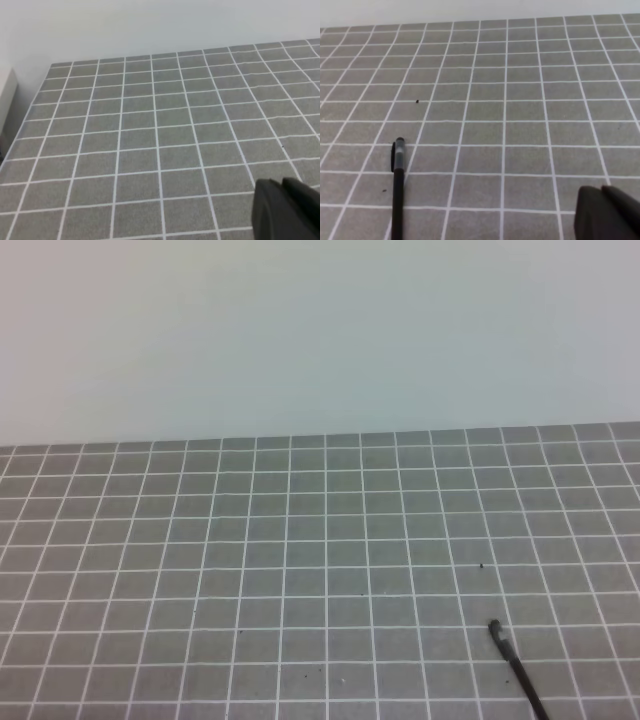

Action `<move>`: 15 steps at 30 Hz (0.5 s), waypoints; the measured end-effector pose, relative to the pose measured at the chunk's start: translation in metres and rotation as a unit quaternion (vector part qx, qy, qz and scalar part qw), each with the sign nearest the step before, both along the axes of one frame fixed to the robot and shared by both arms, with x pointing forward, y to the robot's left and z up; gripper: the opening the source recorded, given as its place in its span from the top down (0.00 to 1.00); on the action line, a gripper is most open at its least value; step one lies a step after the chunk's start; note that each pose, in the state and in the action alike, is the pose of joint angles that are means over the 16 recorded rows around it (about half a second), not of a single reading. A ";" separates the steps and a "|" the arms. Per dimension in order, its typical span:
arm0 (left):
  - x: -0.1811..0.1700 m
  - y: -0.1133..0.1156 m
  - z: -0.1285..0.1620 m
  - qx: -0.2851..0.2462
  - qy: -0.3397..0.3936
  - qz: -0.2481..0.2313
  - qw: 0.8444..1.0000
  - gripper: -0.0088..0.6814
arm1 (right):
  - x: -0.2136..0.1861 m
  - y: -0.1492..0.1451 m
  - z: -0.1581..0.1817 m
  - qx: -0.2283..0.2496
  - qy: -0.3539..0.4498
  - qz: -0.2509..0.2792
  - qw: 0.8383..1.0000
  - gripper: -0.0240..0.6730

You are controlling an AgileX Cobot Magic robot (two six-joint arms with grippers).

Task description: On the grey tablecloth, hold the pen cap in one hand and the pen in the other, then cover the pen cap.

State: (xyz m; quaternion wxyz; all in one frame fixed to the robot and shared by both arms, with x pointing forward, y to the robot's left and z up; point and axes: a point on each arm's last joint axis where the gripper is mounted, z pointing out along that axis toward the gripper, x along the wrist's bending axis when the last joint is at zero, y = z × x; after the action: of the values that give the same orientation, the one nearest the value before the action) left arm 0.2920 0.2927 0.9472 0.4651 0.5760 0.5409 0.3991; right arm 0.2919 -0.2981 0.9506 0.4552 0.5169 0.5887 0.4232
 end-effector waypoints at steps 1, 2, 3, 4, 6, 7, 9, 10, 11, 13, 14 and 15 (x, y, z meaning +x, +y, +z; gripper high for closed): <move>0.000 0.000 0.000 0.000 0.000 0.000 1.000 0.99 | 0.000 0.000 0.000 0.000 0.000 0.000 1.000 0.95; 0.000 0.000 0.000 0.000 0.000 0.000 1.000 0.99 | 0.000 0.000 0.000 0.000 0.000 0.000 1.000 0.95; 0.000 0.000 0.000 0.000 0.000 0.000 1.000 0.99 | 0.000 0.000 0.000 0.000 0.000 0.000 1.000 0.95; 0.000 0.000 0.000 0.000 -0.001 0.000 1.000 0.99 | 0.000 0.000 0.000 0.000 0.000 0.000 1.000 0.95; 0.000 0.000 0.000 0.000 -0.001 0.000 1.000 0.99 | 0.000 0.000 0.000 0.000 0.000 0.000 1.000 0.95; 0.000 0.000 0.000 0.000 -0.001 0.000 1.000 0.99 | 0.000 0.000 0.000 0.000 0.000 0.000 1.000 0.95; 0.000 0.000 0.000 0.000 -0.001 0.000 1.000 0.99 | 0.000 0.000 0.000 0.000 0.000 0.000 1.000 0.95; 0.000 0.000 0.000 0.000 -0.001 0.000 1.000 0.99 | 0.000 0.000 0.000 0.000 -0.001 0.000 1.000 0.95; 0.000 0.000 0.000 0.000 -0.001 0.000 1.000 0.99 | 0.000 0.000 0.001 0.000 -0.002 0.000 1.000 0.95; 0.000 0.000 0.000 0.000 -0.001 0.000 1.000 0.99 | 0.000 0.000 0.001 0.000 -0.002 0.000 1.000 0.95; 0.000 0.000 0.000 0.000 -0.001 0.000 1.000 0.99 | 0.000 0.000 0.001 0.000 -0.001 0.000 1.000 0.95; 0.000 0.000 0.000 0.000 -0.002 0.000 1.000 0.99 | 0.000 0.000 0.001 0.000 -0.001 0.000 1.000 0.95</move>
State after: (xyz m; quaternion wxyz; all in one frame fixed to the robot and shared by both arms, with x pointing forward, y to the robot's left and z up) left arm 0.2919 0.2927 0.9474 0.4662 0.5754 0.5400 0.4000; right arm 0.2919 -0.2981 0.9515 0.4561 0.5162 0.5881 0.4239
